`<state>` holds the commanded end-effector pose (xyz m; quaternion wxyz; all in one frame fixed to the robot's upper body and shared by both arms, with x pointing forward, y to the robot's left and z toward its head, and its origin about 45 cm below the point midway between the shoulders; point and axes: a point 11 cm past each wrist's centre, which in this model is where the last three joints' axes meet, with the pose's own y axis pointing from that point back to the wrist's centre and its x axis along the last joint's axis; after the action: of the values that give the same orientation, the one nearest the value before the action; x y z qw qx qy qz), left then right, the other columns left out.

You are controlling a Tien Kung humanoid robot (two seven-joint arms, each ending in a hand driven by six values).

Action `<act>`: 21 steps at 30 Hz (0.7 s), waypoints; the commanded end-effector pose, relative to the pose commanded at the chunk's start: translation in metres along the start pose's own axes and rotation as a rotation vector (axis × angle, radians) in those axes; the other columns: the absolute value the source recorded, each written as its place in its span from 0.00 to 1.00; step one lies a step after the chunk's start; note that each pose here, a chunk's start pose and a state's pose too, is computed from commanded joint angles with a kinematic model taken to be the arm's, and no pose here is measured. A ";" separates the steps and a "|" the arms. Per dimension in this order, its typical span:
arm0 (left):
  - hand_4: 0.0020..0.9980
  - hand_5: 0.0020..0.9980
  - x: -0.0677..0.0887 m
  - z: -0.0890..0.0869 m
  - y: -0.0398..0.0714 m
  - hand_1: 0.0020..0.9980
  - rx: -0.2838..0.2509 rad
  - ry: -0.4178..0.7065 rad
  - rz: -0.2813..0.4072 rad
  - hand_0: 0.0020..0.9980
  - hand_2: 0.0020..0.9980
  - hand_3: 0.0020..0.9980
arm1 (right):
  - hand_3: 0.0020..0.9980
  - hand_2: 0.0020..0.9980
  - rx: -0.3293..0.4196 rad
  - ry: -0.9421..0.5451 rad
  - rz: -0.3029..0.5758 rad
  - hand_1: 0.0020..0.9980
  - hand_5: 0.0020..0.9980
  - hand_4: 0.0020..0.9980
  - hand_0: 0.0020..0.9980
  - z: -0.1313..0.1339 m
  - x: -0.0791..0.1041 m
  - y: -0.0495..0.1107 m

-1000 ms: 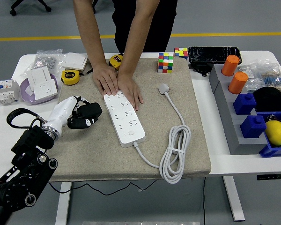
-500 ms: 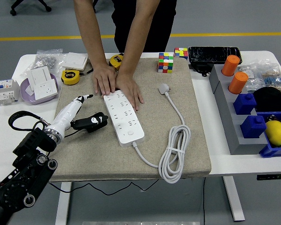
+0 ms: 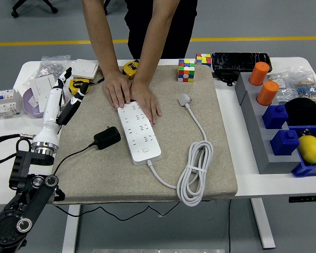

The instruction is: Pick up the plug,place it near the board,insert it into the board,press the button

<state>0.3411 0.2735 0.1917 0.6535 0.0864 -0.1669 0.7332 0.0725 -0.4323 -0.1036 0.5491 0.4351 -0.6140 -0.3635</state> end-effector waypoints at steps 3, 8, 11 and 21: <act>1.00 1.00 0.001 0.003 0.006 1.00 0.006 0.134 -0.010 0.92 0.97 0.94 | 0.77 0.73 -0.002 -0.003 -0.002 0.73 0.91 1.00 0.86 0.001 -0.001 0.000; 1.00 1.00 -0.003 0.005 0.012 1.00 0.034 0.373 -0.066 1.00 1.00 0.98 | 0.77 0.73 -0.002 -0.008 -0.008 0.73 0.91 1.00 0.86 0.003 -0.004 0.000; 1.00 1.00 0.001 0.012 0.014 1.00 0.028 0.524 -0.079 1.00 1.00 0.98 | 0.77 0.73 0.002 -0.011 -0.009 0.73 0.91 1.00 0.86 0.001 -0.004 0.000; 1.00 1.00 0.059 0.012 0.004 1.00 -0.005 0.672 0.091 1.00 0.99 0.96 | 0.77 0.73 -0.002 -0.015 -0.011 0.73 0.91 1.00 0.85 0.002 -0.005 0.000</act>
<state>0.3287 0.3236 0.2228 0.6388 -0.1695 0.0524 0.7486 0.0702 -0.4273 -0.1057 0.5431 0.4350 -0.6153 -0.3703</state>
